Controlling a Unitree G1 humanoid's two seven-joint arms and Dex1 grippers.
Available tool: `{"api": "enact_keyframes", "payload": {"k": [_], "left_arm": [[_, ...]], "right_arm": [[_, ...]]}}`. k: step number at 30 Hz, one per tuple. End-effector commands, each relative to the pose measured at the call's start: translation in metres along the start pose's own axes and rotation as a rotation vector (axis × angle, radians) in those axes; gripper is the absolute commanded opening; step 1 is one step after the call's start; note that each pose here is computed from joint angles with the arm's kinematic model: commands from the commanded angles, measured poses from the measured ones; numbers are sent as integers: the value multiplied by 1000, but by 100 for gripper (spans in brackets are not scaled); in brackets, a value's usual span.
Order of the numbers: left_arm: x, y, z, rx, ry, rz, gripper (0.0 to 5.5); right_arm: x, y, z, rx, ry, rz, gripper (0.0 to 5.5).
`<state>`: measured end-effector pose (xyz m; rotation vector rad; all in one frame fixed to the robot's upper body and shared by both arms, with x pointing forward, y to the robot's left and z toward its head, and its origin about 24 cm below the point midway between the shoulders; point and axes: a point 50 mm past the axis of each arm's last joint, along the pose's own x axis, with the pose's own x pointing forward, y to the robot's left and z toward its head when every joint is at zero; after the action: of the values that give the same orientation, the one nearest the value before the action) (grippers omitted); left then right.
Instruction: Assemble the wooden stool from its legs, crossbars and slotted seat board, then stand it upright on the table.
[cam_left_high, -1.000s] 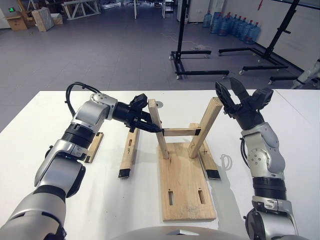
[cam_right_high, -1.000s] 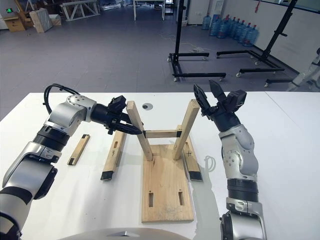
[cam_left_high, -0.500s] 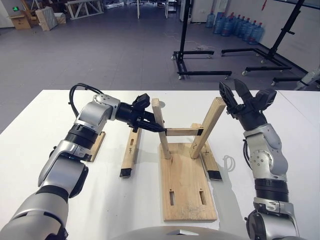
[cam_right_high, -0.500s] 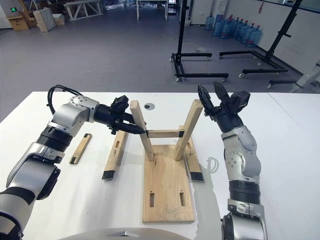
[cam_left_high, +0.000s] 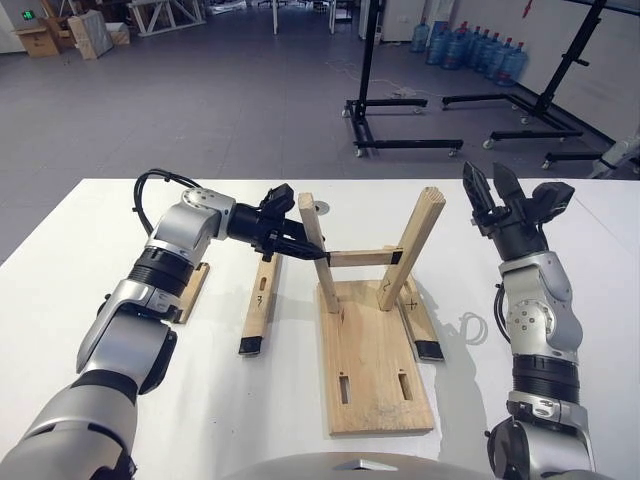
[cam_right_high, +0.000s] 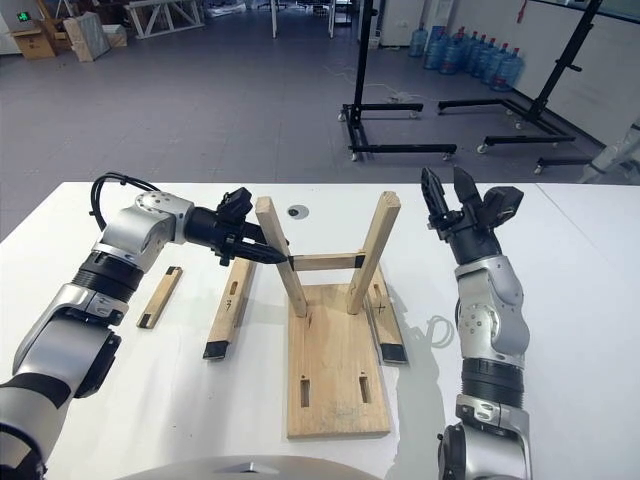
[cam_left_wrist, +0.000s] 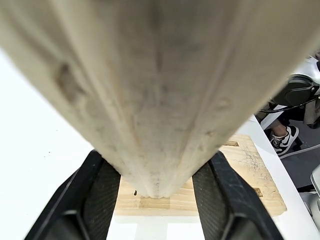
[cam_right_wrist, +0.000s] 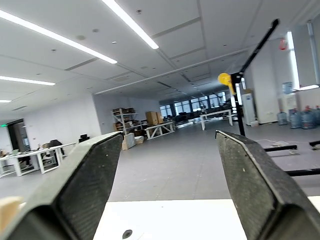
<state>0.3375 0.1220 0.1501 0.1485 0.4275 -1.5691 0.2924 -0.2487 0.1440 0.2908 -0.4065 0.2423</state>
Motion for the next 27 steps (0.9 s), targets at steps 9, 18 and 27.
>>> {"api": "enact_keyframes", "payload": {"k": [9, 18, 27], "left_arm": [[-20, 18, 5, -10, 131, 131, 352], [-89, 13, -41, -73, 98, 577, 384], [-84, -17, -113, -245, -24, 1143, 384]], "right_arm": [[-2, 12, -15, 17, 23, 11, 341], [-14, 2, -15, -14, 46, -80, 341], [-36, 10, -39, -41, 158, -222, 341]]}}
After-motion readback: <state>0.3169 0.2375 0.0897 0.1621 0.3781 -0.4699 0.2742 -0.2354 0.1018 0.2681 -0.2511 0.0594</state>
